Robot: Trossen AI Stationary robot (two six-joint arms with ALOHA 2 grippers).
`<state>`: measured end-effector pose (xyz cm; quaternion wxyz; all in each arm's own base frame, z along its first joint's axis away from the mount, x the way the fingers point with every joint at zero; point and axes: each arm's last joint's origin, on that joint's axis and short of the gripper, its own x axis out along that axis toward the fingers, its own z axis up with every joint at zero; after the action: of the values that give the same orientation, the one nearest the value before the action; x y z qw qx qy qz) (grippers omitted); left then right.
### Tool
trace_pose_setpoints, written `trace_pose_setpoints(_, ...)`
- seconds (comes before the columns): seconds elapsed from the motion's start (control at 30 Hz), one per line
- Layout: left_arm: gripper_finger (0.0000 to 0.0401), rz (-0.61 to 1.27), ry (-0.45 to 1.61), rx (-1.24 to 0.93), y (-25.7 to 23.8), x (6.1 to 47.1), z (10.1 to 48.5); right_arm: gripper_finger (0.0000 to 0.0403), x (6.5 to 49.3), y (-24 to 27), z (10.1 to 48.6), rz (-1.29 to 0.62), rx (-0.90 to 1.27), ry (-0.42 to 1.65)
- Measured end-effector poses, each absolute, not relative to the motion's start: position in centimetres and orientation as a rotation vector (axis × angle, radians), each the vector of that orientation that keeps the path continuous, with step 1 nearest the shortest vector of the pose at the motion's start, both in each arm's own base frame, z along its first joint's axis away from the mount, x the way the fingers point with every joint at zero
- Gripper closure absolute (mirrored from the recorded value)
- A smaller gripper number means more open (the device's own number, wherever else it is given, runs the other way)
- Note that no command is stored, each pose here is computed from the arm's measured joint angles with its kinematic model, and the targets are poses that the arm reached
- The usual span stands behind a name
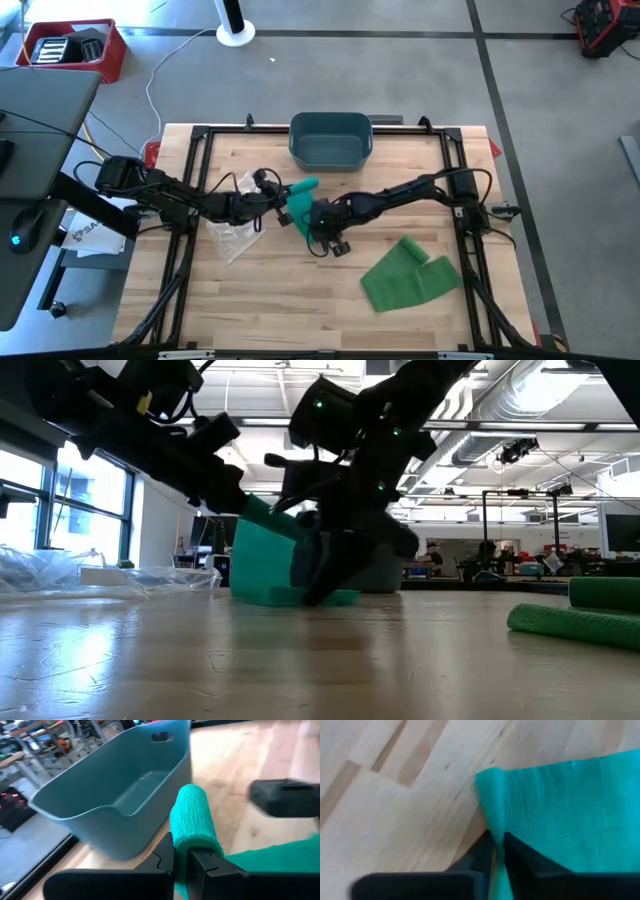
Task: Roll bandage
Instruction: Roll the blue bandage
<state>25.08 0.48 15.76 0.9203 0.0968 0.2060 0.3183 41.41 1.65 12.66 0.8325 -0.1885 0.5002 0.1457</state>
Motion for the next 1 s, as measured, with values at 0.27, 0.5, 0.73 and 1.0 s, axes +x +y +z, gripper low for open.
trace_pose_setpoints(0.27,0.0392,0.802,0.507,0.282,1.0,24.4,15.2,0.0400,39.7,3.7,14.4,0.319,-0.356,1.149)
trace_pose_setpoints(0.5,0.0392,0.905,0.600,0.336,2.2,23.8,14.6,0.0401,37.9,6.8,18.5,0.336,-0.325,1.103)
trace_pose_setpoints(0.73,0.0392,0.931,0.634,0.354,3.1,23.6,14.5,0.0402,35.7,10.5,21.4,0.379,-0.299,1.080)
trace_pose_setpoints(1.0,0.0392,0.933,0.644,0.345,3.4,23.0,13.8,0.0402,33.2,14.1,22.2,0.379,-0.280,1.115)
